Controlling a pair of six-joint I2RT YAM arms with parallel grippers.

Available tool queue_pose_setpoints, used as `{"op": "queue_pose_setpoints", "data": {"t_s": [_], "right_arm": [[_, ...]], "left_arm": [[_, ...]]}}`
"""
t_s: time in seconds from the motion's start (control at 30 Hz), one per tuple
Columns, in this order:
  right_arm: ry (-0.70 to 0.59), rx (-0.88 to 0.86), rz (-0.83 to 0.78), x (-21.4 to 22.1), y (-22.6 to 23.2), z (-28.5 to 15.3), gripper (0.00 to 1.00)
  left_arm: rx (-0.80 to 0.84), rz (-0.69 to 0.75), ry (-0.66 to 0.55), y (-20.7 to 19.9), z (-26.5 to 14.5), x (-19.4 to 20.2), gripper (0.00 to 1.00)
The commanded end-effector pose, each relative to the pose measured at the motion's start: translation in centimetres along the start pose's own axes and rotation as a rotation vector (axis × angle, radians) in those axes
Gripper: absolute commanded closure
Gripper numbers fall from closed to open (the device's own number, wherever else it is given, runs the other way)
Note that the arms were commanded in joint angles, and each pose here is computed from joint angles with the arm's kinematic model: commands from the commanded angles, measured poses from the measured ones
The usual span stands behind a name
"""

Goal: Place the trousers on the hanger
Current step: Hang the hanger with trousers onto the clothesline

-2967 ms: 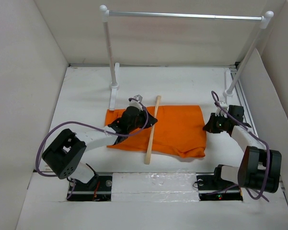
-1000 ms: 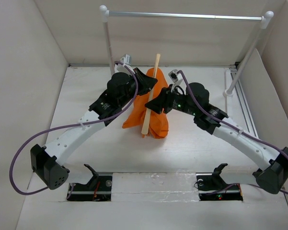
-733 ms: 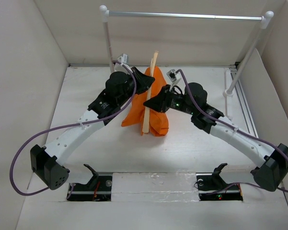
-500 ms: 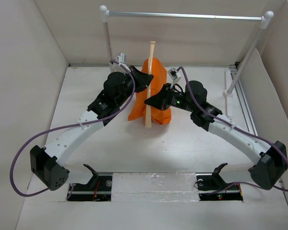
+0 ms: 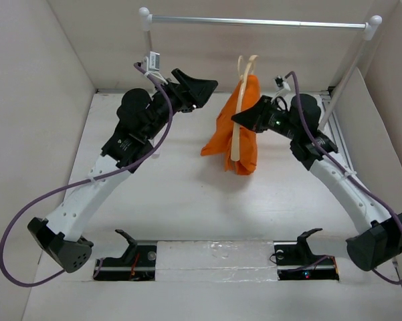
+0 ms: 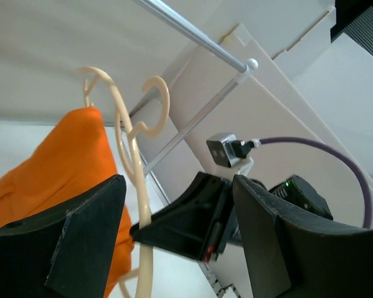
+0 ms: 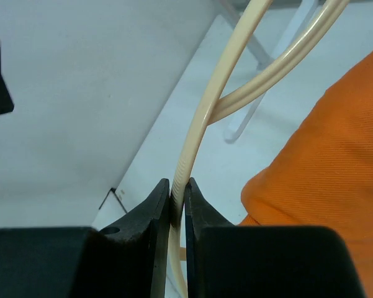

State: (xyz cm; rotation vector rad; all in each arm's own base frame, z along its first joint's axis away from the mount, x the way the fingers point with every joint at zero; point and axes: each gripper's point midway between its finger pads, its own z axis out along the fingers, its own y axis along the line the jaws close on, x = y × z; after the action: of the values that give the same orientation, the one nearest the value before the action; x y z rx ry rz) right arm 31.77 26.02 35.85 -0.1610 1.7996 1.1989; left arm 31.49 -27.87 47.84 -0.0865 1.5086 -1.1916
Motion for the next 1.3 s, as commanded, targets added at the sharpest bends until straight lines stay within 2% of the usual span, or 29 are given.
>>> {"op": "queue_pose_setpoints", "data": {"t_s": [0.0,0.17,0.27,0.3,0.43,0.7,0.97,1.03,1.27], "right_arm": [[-0.309,-0.199,-0.246,-10.7,7.5,-4.3,1.0],[-0.394,-0.157,-0.302,-15.7,6.1,-7.5,1.0],[-0.444,-0.118,-0.313,-18.9,3.8,-9.1,1.0],[-0.444,-0.13,-0.313,-19.0,4.4,-9.3,1.0],[-0.457,-0.09,-0.302,-21.3,1.8,-9.6,1.0],[-0.511,-0.025,-0.271,-25.0,-3.0,-11.2,1.0],[-0.468,0.006,-0.243,-26.3,-7.7,-10.8,1.0],[-0.435,0.059,-0.22,-25.6,-10.1,-10.6,1.0],[-0.348,0.156,-0.227,-23.4,-13.2,-10.8,1.0]], "left_arm": [[0.091,0.078,-0.039,-3.0,-1.6,-2.3,0.34],[0.041,0.122,-0.018,-1.5,-3.3,-1.4,0.36],[-0.005,0.117,0.061,1.4,-4.0,1.9,0.37],[0.003,0.117,0.059,1.1,-4.4,1.7,0.37],[-0.059,0.093,0.119,4.1,-5.8,4.8,0.37],[-0.117,0.078,0.151,6.3,-7.7,6.5,0.38],[-0.158,0.076,0.155,7.7,-8.2,7.3,0.39],[-0.178,0.082,0.152,8.3,-8.3,7.4,0.39],[-0.219,0.071,0.157,9.7,-8.5,8.3,0.42]]}}
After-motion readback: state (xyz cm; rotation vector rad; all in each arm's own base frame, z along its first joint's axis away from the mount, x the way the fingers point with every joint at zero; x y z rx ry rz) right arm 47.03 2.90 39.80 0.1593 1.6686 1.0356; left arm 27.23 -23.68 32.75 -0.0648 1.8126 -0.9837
